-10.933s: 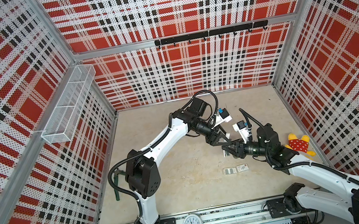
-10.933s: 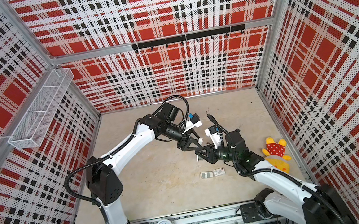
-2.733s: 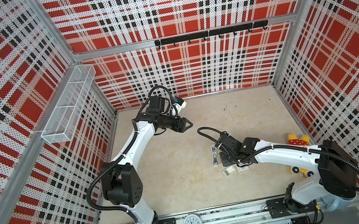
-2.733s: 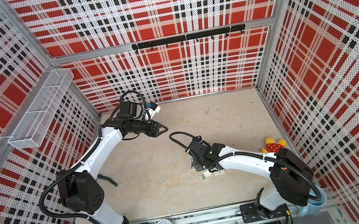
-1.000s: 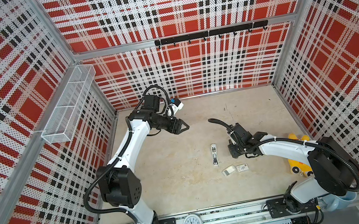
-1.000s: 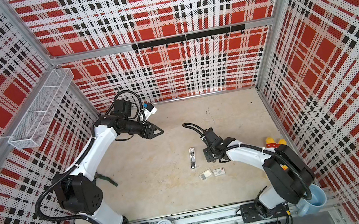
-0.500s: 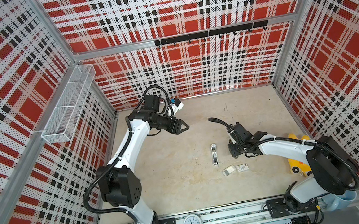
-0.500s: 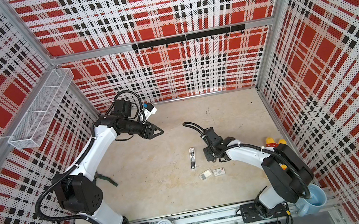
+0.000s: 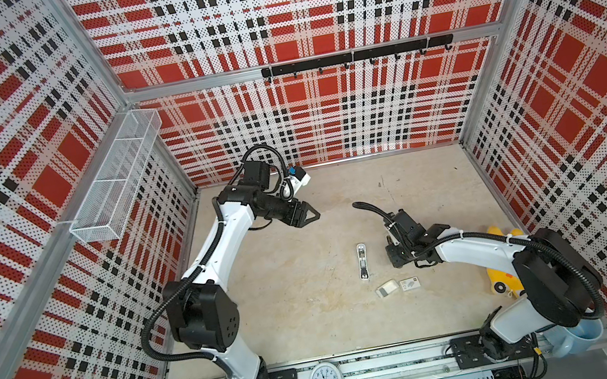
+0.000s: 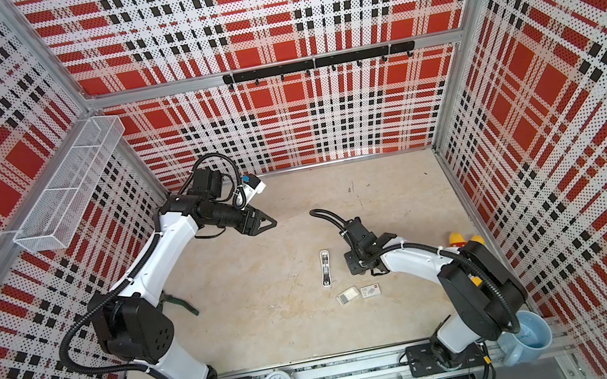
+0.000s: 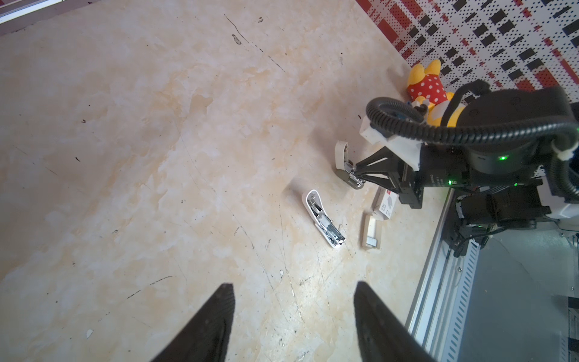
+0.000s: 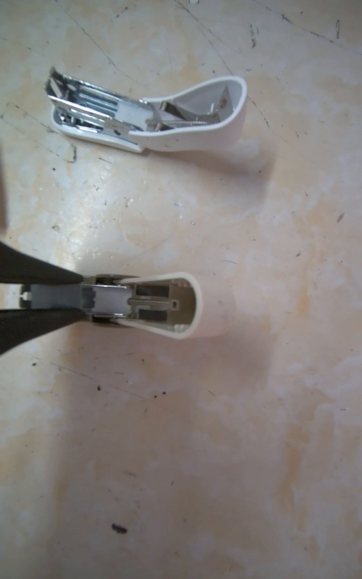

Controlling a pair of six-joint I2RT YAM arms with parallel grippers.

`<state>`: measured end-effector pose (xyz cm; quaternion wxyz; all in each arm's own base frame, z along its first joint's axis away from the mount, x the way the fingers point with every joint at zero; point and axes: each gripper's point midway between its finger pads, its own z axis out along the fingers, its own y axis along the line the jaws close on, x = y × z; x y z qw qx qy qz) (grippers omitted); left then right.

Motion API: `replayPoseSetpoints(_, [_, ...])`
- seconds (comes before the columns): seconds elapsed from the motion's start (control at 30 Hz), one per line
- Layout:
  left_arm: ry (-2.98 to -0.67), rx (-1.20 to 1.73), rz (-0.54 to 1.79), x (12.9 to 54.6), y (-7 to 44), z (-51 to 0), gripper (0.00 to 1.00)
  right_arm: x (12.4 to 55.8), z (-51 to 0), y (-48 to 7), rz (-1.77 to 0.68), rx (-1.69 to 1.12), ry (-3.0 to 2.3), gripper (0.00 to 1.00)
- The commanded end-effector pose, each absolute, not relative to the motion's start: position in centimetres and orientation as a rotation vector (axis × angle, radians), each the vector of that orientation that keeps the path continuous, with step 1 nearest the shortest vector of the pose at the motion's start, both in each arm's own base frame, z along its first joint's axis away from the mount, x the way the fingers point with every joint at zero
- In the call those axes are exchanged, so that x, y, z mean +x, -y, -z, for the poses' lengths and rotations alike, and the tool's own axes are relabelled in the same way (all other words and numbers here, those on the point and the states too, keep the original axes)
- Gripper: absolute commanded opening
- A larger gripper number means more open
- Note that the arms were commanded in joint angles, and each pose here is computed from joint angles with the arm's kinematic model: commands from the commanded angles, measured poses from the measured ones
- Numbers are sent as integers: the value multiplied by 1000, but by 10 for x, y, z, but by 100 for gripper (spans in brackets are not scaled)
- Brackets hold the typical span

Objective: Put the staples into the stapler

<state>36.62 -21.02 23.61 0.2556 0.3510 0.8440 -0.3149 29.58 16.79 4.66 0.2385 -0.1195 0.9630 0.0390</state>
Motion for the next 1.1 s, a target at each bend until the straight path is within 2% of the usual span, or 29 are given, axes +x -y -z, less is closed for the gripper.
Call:
replayPoseSetpoints(0.0, [-2277, 939, 874, 366, 209, -245, 64, 300, -45, -166, -92, -318, -2621, 13])
replayPoseSetpoints(1.07, [-2275, 948, 874, 365, 209, -244, 64, 296, -37, -165, -111, -290, -2637, 13])
